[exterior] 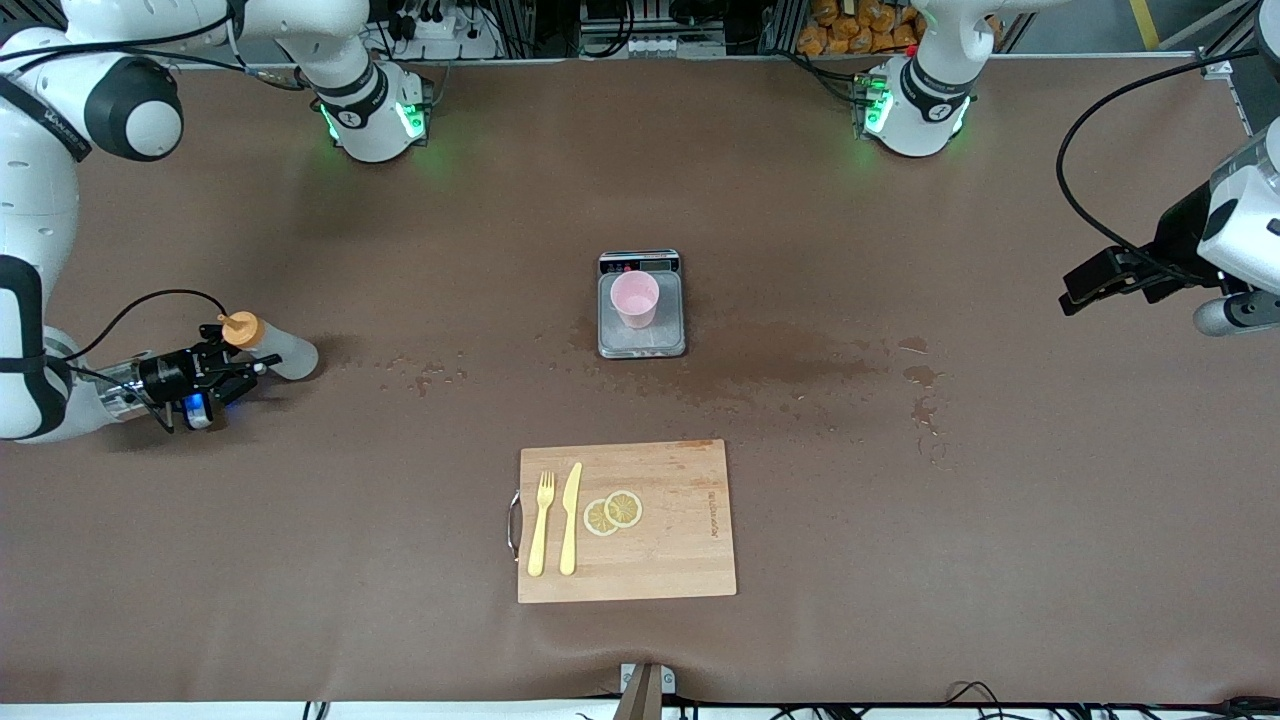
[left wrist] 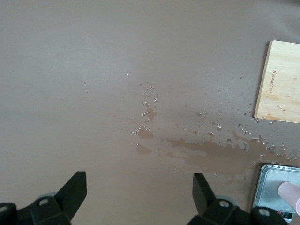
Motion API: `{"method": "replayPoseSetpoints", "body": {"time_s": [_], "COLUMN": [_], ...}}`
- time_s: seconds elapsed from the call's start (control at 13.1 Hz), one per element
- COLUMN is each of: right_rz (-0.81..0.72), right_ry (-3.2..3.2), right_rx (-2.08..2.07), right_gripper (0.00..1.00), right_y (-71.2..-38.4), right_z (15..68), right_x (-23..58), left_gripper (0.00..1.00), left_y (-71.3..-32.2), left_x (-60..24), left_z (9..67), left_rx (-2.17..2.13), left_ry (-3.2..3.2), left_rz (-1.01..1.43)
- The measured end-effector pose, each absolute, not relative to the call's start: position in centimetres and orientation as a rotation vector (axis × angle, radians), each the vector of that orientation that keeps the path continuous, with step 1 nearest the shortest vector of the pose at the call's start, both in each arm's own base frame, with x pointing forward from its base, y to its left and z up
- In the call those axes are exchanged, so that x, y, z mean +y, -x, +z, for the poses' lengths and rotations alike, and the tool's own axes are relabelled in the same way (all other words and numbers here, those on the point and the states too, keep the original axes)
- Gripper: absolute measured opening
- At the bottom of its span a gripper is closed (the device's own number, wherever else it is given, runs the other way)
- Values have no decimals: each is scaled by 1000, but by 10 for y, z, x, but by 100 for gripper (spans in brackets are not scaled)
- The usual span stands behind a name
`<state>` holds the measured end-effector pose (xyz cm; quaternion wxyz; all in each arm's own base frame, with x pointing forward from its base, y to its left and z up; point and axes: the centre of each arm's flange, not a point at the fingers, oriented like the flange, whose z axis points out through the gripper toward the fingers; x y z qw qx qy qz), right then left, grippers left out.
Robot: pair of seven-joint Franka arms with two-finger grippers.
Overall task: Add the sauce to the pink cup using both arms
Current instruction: 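Lower the bottle upright onto the table and open the right gripper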
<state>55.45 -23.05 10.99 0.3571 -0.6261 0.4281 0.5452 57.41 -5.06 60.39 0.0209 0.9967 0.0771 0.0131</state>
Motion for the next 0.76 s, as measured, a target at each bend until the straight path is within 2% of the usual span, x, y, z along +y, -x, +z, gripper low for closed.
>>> {"method": "replayPoseSetpoints", "body": {"time_s": [0.15, 0.23, 0.53, 0.61, 0.76], "right_rz": [1408, 1408, 1407, 1404, 1388], "right_ry": [1616, 1617, 1623, 1626, 1646], "right_rx": [1103, 1102, 1095, 1095, 1119], "right_gripper": [45, 51, 96, 100, 100], "right_y": [-555, -555, -557, -558, -565], "right_z": [110, 110, 112, 114, 125], "right_x": [-230, -229, -227, -228, -234], "left_gripper": [100, 100, 100, 100, 100], "left_y": [-574, -574, -574, -574, -574], "left_x": [-51, -51, -50, -49, -48], "left_z": [604, 605, 608, 610, 613], "left_rx": [239, 239, 242, 243, 245], "left_ry": [-3090, -3090, -3089, -3088, -3087], "left_rz": [42, 45, 57, 63, 72]}}
